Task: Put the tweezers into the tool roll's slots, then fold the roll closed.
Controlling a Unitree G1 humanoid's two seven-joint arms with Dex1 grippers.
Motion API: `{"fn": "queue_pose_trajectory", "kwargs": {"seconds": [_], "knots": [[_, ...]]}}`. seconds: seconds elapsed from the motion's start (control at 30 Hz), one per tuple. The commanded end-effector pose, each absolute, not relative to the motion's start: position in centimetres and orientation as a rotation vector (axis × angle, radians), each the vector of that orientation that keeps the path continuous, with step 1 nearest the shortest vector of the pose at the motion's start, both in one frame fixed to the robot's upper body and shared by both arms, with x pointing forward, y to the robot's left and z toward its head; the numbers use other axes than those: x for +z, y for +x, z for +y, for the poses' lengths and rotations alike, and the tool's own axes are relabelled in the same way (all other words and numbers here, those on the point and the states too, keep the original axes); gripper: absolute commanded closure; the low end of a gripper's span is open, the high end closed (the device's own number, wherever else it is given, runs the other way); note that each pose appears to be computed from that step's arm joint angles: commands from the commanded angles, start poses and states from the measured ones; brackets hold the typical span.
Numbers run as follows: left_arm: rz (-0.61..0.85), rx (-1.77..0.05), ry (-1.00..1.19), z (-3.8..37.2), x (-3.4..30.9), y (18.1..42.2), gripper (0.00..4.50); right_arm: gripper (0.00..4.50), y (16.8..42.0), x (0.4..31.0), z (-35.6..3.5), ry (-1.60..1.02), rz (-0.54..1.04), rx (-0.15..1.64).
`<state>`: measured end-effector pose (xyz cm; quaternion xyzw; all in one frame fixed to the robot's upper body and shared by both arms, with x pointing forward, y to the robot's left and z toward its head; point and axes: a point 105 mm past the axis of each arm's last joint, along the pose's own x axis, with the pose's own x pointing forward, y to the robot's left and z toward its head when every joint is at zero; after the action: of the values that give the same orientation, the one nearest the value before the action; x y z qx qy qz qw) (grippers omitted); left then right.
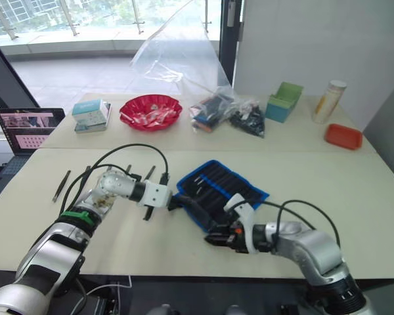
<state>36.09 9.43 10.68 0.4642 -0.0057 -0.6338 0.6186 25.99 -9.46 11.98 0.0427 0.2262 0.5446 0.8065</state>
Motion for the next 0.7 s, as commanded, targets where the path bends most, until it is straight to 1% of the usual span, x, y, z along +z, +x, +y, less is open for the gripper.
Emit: {"fn": "queue_pose_trajectory", "kwargs": {"seconds": [0.03, 0.1, 0.13, 0.23, 0.33, 0.37, 0.5, 0.6, 0.63, 0.7], "knots": [[0.002, -1.456, 1.091, 9.8, 10.2, 36.0, 4.5, 1.97, 26.3, 16.8, -9.7, 0.201, 0.287, 1.214], [-0.012, -1.456, 1.088, 9.6, 10.4, 36.0, 4.5, 1.97, 27.2, 17.2, -9.8, 0.245, 0.262, 1.172], [-0.018, -1.455, 1.089, 9.6, 10.4, 36.0, 4.5, 2.2, 27.7, 16.9, -9.8, 0.245, 0.26, 1.141], [-0.029, -1.438, 1.085, 9.6, 10.9, 36.3, 4.5, 3.26, 28.9, 15.1, -9.4, 0.191, 0.292, 1.078], [-0.032, -1.428, 1.081, 9.7, 11.1, 36.5, 4.5, 4.27, 29.3, 13.3, -8.6, 0.15, 0.326, 1.061], [-0.027, -1.427, 1.069, 9.8, 11.1, 36.5, 4.5, 4.47, 29.4, 12.5, -8.3, 0.135, 0.346, 1.054], [-0.023, -1.423, 1.053, 9.8, 11.1, 36.5, 4.5, 4.47, 29.3, 10.0, -7.6, 0.087, 0.396, 1.042], [0.048, -1.392, 1.002, 10.5, 10.8, 36.8, 4.5, 4.47, 29.1, 6.5, -8.3, -0.084, 0.491, 1.017], [0.064, -1.411, 0.952, 10.6, 11.0, 36.3, 4.21, 4.49, 29.3, 5.6, -8.8, -0.138, 0.508, 0.995], [0.093, -1.446, 0.799, 11.2, 12.4, 35.4, 3.57, 4.5, 30.0, 5.2, -9.4, -0.159, 0.508, 0.971]]}}
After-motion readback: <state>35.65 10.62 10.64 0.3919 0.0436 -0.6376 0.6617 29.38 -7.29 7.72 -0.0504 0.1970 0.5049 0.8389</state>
